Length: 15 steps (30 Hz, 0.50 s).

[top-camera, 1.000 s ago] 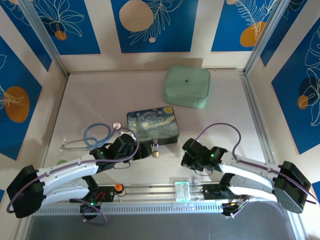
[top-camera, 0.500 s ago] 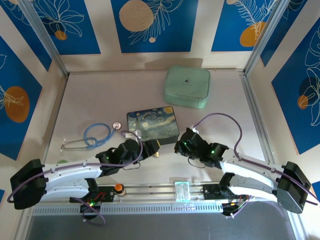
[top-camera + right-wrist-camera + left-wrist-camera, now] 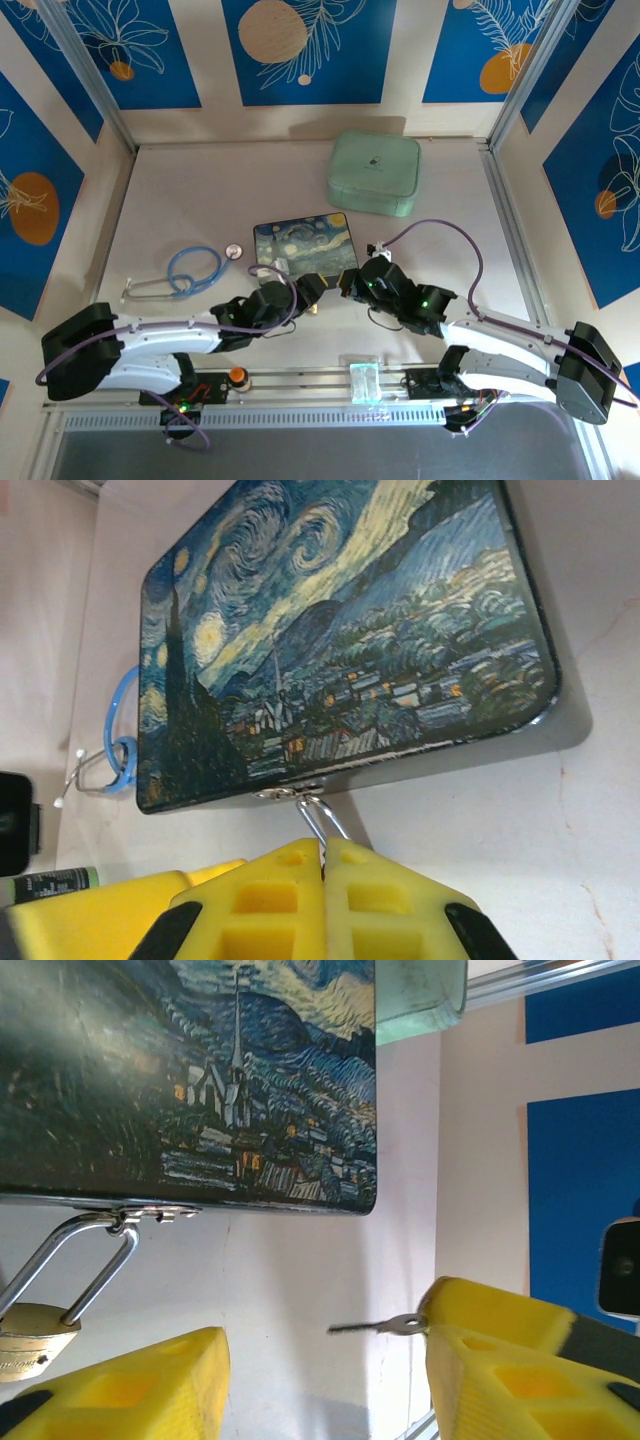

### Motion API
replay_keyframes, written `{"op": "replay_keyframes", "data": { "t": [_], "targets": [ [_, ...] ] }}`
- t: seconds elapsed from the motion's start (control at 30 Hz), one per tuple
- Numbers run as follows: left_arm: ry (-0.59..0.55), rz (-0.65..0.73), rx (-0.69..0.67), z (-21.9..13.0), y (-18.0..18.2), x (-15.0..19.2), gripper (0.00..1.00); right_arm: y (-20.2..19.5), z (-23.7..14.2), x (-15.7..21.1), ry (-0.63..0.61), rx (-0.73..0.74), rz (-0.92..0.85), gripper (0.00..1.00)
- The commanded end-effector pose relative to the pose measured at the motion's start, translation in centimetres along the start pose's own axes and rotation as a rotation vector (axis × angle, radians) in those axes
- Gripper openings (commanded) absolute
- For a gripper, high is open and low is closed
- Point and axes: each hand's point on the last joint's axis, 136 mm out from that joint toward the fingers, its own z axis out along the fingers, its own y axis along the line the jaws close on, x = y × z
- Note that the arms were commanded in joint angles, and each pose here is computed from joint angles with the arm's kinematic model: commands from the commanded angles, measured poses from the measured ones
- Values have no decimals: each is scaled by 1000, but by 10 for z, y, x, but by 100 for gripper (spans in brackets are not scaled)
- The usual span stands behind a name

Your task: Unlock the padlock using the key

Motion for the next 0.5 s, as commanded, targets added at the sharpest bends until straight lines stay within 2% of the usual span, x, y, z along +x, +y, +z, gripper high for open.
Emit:
{"op": "replay_keyframes", "data": {
  "t": [0.0,0.1,0.27,0.47],
  "targets": [
    [25,-72,58,4,-21,7,54,5,1,-4,-33,-35,-5,3],
    [38,-148,70,7,-20,10,55,9,1,-2,-40,-84,-28,3],
    [50,-347,123,8,-28,10,66,9,0,1,-52,-128,-51,3],
    [79,-427,153,8,-41,12,75,22,-3,8,-50,-210,-96,3]
  ]
}}
